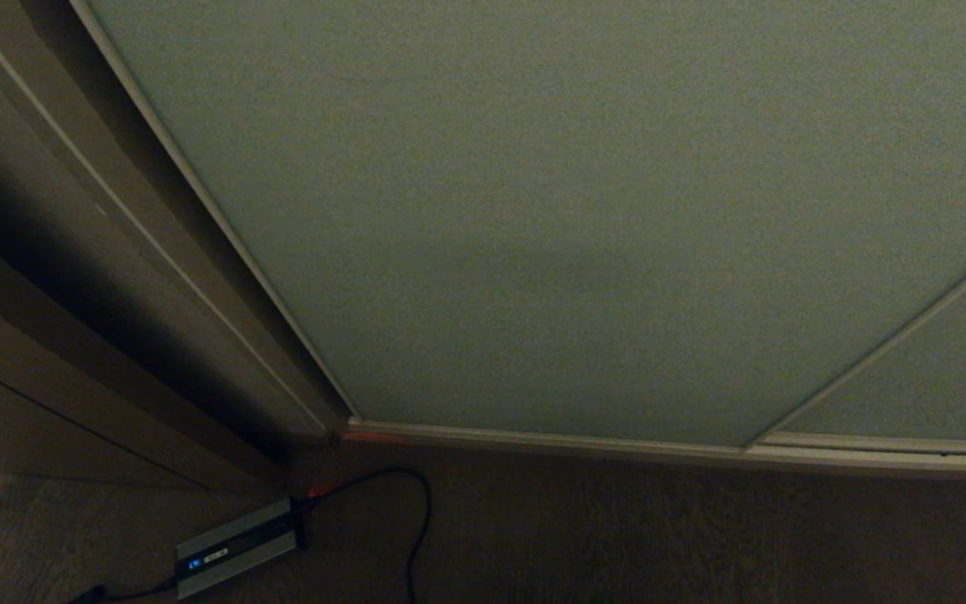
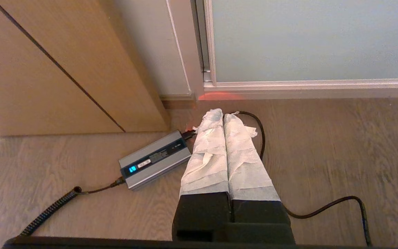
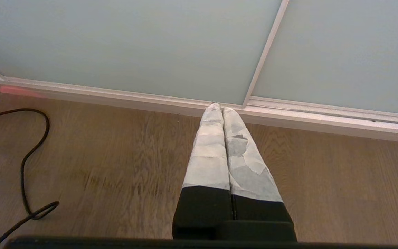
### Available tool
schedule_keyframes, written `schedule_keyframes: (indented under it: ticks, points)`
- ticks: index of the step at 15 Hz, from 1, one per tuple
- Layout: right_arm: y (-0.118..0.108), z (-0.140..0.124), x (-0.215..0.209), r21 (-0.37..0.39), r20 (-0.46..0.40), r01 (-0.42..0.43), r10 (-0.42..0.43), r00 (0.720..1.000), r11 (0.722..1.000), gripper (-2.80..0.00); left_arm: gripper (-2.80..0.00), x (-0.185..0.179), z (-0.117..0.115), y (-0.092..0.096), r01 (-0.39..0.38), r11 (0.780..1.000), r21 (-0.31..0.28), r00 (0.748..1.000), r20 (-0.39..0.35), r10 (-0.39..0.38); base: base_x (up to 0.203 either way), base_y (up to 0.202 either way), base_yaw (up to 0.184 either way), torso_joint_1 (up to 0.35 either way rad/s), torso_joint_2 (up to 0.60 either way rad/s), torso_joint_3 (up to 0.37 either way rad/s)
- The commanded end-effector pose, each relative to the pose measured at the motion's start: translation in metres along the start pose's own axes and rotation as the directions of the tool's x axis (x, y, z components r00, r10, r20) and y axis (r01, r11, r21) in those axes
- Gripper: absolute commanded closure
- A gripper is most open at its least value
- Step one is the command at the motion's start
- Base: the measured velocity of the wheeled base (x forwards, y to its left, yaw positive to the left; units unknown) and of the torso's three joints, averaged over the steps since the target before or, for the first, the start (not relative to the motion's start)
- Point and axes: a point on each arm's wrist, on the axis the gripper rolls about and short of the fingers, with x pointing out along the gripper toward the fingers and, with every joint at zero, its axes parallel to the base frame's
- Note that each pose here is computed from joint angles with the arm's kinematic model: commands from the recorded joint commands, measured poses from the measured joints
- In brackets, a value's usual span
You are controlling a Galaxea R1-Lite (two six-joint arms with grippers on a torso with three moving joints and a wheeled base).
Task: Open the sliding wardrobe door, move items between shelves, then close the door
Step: Open the door
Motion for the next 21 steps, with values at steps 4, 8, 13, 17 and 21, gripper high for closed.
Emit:
schedule_keyframes:
  ticks: [4,8,13,17,21]
  points:
    - [0.000,-0.001,0.000,0.000,-0.004,0.001,-0.001,1.000,1.000,0.00,0.00,0.000,0.000,0.000,0.002,1.000,0.012,1.000,-0.002,-0.002,0.000,0.000,0.000,0.000,0.00,0.000]
    - [0.000,-0.001,0.000,0.000,-0.004,0.001,-0.001,1.000,1.000,0.00,0.00,0.000,0.000,0.000,0.008,1.000,0.019,1.000,-0.013,-0.008,0.000,0.000,0.000,0.000,0.00,0.000]
    - [0.000,-0.001,0.000,0.000,-0.004,0.000,0.000,1.000,1.000,0.00,0.00,-0.013,0.085,0.009,-0.016,0.999,0.032,0.986,0.166,0.010,0.000,0.000,0.000,0.000,0.00,0.000]
    - [0.000,-0.001,0.000,0.000,-0.004,0.001,-0.001,1.000,1.000,0.00,0.00,0.022,0.195,0.023,-0.078,0.997,0.024,0.928,0.367,0.064,0.000,0.000,0.000,0.000,0.00,0.000]
    - [0.000,-0.001,0.000,0.000,-0.004,0.001,-0.001,1.000,1.000,0.00,0.00,0.070,0.249,0.034,-0.205,0.978,-0.043,0.794,0.577,0.191,0.000,0.000,0.000,0.000,0.00,0.000]
